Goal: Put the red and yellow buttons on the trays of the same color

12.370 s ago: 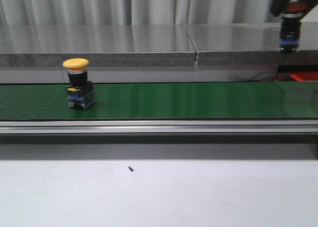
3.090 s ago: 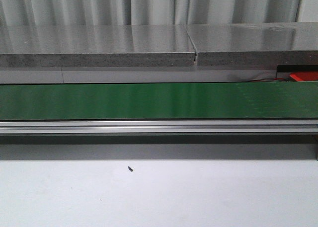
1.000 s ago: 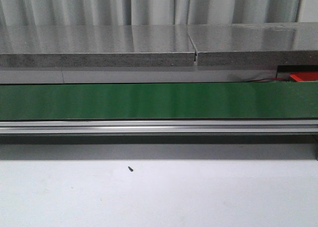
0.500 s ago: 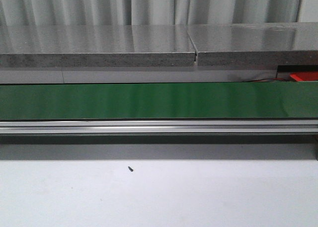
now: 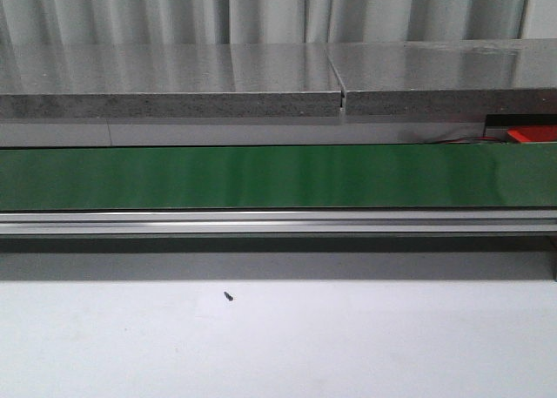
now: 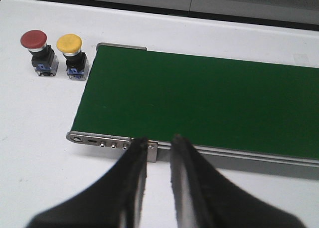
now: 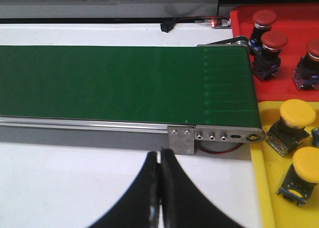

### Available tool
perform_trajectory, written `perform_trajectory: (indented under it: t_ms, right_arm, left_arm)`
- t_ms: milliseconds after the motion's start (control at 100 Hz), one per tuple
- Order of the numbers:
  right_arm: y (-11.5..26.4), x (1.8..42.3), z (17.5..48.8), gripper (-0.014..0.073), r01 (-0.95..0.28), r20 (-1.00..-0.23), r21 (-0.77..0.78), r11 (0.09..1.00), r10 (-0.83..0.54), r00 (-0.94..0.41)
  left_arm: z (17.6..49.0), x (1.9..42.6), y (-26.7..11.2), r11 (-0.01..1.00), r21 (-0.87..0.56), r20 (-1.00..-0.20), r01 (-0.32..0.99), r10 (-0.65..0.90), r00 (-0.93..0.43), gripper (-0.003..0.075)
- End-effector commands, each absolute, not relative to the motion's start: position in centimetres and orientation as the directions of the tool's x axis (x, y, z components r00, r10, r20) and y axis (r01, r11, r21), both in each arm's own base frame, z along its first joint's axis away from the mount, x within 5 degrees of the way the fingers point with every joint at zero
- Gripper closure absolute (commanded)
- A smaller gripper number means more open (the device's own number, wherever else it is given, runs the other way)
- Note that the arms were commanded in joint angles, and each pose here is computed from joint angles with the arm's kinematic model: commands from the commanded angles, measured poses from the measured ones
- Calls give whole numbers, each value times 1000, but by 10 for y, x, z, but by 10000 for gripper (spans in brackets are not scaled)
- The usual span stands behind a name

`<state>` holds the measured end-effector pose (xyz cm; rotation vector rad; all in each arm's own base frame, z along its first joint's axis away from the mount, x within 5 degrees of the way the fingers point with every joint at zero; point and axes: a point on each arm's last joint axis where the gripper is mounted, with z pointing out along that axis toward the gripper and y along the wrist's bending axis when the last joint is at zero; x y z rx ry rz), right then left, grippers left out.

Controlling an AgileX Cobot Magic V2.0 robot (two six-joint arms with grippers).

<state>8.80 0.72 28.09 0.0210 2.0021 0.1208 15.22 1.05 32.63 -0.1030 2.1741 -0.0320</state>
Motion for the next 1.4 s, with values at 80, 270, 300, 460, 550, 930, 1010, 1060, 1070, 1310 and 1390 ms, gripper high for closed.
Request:
perform_trajectory:
  t_ms: [80, 270, 300, 460, 550, 930, 1010, 1060, 1070, 1310, 1390]
  right_arm:
    - [7, 90, 295, 662, -47, -941, 92, 995, 71, -330]
    - [7, 90, 295, 662, -47, -941, 92, 995, 71, -330]
    - [7, 90, 295, 662, -47, -941, 92, 995, 71, -330]
    - [7, 90, 295, 662, -47, -941, 92, 995, 71, -330]
    - [7, 90, 295, 662, -47, -941, 92, 995, 71, -330]
    - [7, 90, 295, 662, -47, -941, 92, 995, 71, -330]
    - [7, 90, 295, 662, -47, -941, 92, 995, 71, -330]
    - [7, 90, 295, 662, -47, -941, 92, 995, 71, -330]
    - [7, 90, 295, 662, -47, -941, 92, 995, 71, -330]
    - [7, 90, 295, 662, -47, -941, 92, 995, 71, -330]
    - [7, 90, 295, 662, -47, -941, 92, 995, 71, -330]
  left_arm:
    - [350, 185, 15, 993, -87, -850, -78, -115, -514, 297]
    - [355, 219, 19, 983, -140, -812, -119, -183, -554, 292]
    - [356, 224, 22, 978, -157, -802, -138, -208, -560, 297]
    - [355, 256, 46, 934, -222, -692, -282, -354, -629, 321]
    - [352, 275, 61, 911, -238, -626, -338, -410, -664, 321]
    - [341, 335, 105, 816, -301, -496, -493, -575, -651, 322]
    - [336, 347, 112, 806, -296, -452, -513, -591, -668, 322]
    - [330, 355, 116, 795, -292, -414, -531, -606, -679, 322]
    - [330, 356, 118, 792, -291, -409, -536, -610, -679, 322]
    - [308, 392, 132, 747, -272, -307, -606, -665, -681, 323]
    - [304, 400, 139, 725, -248, -310, -642, -688, -656, 323]
